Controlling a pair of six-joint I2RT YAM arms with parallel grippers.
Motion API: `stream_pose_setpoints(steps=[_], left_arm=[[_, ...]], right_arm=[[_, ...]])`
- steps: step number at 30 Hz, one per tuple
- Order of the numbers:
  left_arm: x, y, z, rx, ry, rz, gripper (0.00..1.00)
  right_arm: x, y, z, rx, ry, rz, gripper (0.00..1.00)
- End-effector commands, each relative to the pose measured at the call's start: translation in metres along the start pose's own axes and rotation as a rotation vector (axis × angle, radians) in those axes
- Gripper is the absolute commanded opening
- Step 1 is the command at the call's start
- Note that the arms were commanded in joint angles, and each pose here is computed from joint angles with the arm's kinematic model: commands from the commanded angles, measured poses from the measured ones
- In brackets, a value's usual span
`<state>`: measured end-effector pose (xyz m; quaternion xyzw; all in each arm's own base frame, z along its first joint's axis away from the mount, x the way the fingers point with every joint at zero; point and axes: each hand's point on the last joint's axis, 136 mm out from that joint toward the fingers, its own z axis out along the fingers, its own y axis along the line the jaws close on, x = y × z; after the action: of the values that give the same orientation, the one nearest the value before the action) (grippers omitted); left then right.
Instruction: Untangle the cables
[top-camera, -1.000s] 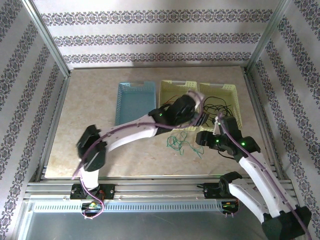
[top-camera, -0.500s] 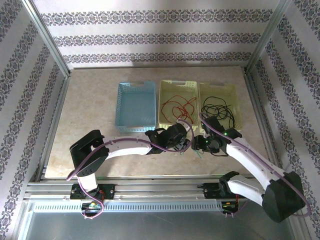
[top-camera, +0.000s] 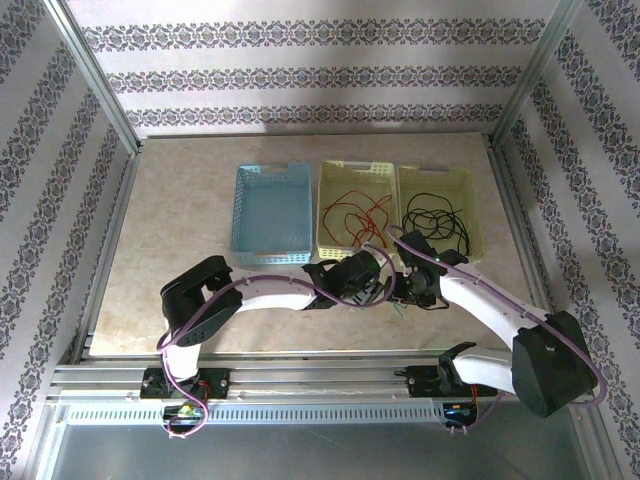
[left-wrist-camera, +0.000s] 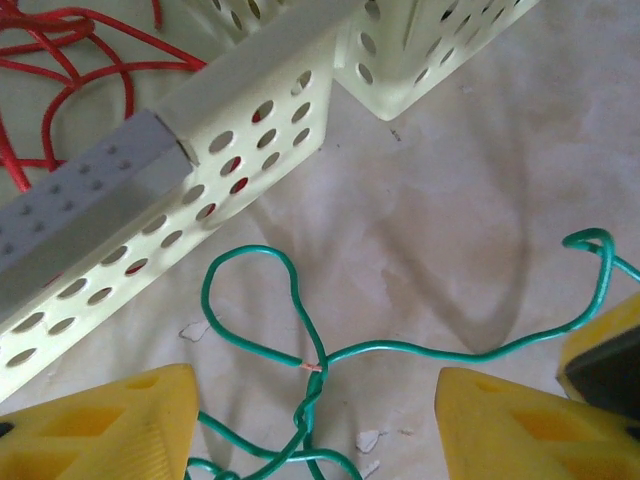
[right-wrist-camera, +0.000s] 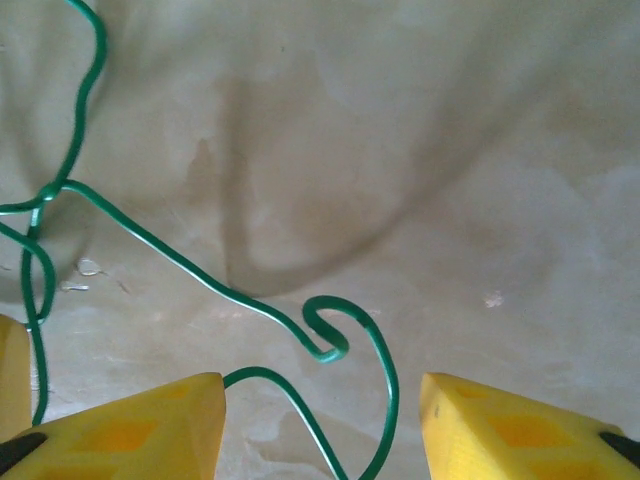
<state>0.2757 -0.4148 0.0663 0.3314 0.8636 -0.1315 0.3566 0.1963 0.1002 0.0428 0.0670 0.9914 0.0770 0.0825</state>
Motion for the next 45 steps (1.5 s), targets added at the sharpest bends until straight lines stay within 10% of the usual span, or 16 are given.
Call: stream_pose_setpoints(steps=[1,26,33,45], left_arm=[[-0.012,-0.004,0.009,-0.02,-0.045,0.015,0.6],[0.036,0.024,0.036,-0.104,0.061,-0.096,0.01],[0.04,0.035,0.025,-0.12,0.051,-0.126,0.0],[0.05,0.048,0.011,-0.16,0.062,-0.143,0.0]], right_arm=[[0.006,-0.004,0.006,0.019,0.024,-0.023,0.52],[0.015,-0.008,0.018,0.057,0.105,-0.02,0.15],[0.015,-0.014,0.019,0.096,0.094,-0.004,0.05],[0.021,0.006,0.016,-0.04,0.092,-0.01,0.38]])
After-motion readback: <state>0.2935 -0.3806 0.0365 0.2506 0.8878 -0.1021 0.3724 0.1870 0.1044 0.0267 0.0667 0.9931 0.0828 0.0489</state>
